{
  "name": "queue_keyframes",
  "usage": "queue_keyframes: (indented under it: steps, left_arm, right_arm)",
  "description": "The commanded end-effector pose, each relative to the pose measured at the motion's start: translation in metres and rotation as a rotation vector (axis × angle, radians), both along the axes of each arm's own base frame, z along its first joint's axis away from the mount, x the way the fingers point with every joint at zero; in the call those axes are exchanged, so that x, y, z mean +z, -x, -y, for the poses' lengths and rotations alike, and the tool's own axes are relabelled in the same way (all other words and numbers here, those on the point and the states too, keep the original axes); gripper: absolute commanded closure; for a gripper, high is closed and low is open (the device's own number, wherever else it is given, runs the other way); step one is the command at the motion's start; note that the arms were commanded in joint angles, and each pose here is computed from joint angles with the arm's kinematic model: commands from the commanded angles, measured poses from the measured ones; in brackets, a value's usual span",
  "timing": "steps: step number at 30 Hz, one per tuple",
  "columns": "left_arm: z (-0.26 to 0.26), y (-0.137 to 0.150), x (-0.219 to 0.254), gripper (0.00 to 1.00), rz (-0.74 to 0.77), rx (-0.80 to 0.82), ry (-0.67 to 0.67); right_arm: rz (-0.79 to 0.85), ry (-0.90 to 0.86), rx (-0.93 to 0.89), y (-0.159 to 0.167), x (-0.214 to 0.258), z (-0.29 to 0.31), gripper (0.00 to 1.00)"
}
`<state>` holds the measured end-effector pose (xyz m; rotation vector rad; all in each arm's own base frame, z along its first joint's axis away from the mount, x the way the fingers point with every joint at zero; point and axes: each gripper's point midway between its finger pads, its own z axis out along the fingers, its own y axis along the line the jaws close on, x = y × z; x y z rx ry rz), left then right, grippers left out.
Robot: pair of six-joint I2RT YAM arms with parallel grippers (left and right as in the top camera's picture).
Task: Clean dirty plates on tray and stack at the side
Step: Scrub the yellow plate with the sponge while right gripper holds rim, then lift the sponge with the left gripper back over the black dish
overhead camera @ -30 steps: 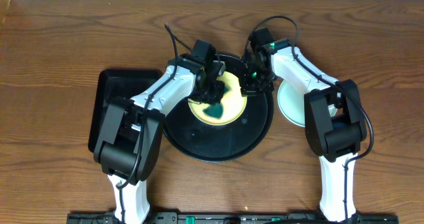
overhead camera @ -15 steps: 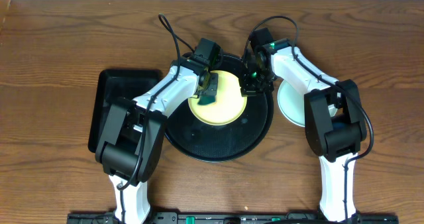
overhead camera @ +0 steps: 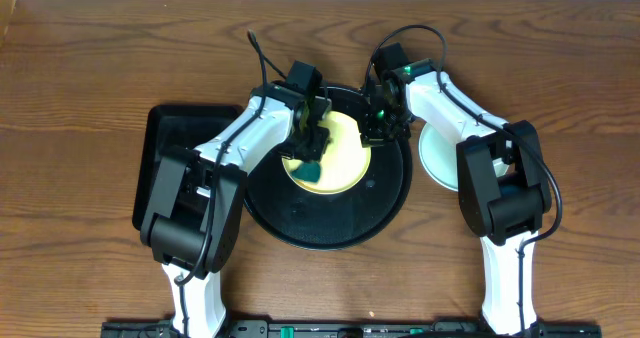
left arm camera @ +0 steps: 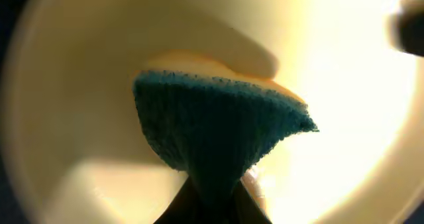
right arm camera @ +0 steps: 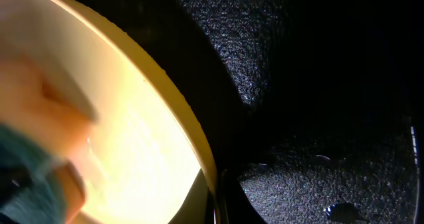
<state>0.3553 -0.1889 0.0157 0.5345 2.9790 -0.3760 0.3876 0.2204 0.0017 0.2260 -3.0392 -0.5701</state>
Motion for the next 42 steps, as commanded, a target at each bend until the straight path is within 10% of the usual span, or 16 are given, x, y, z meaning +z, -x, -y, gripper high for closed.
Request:
queue_keyframes:
  steps: [1, 14, 28, 42]
  left_arm:
    - [0.025, 0.013, -0.005, 0.93, -0.031, -0.109, 0.127]
    - [-0.055, -0.067, 0.013, 0.93, 0.279, 0.367, -0.300]
    - [-0.106, -0.029, 0.115, 0.93, 0.158, 0.464, -0.352]
    - [-0.217, -0.012, 0.125, 0.92, -0.005, 0.786, -0.233]
  right_arm:
    - [-0.052, 0.060, 0.012, 0.016, -0.023, 0.006, 0.99]
    - [-0.052, 0.063, 0.012, 0.016, -0.023, 0.006, 0.99]
    - [-0.006, 0.048, 0.040, 0.010, -0.009, 0.003, 0.99]
    - [0.584, 0.450, 0.059, -0.018, 0.144, 0.024, 0.99]
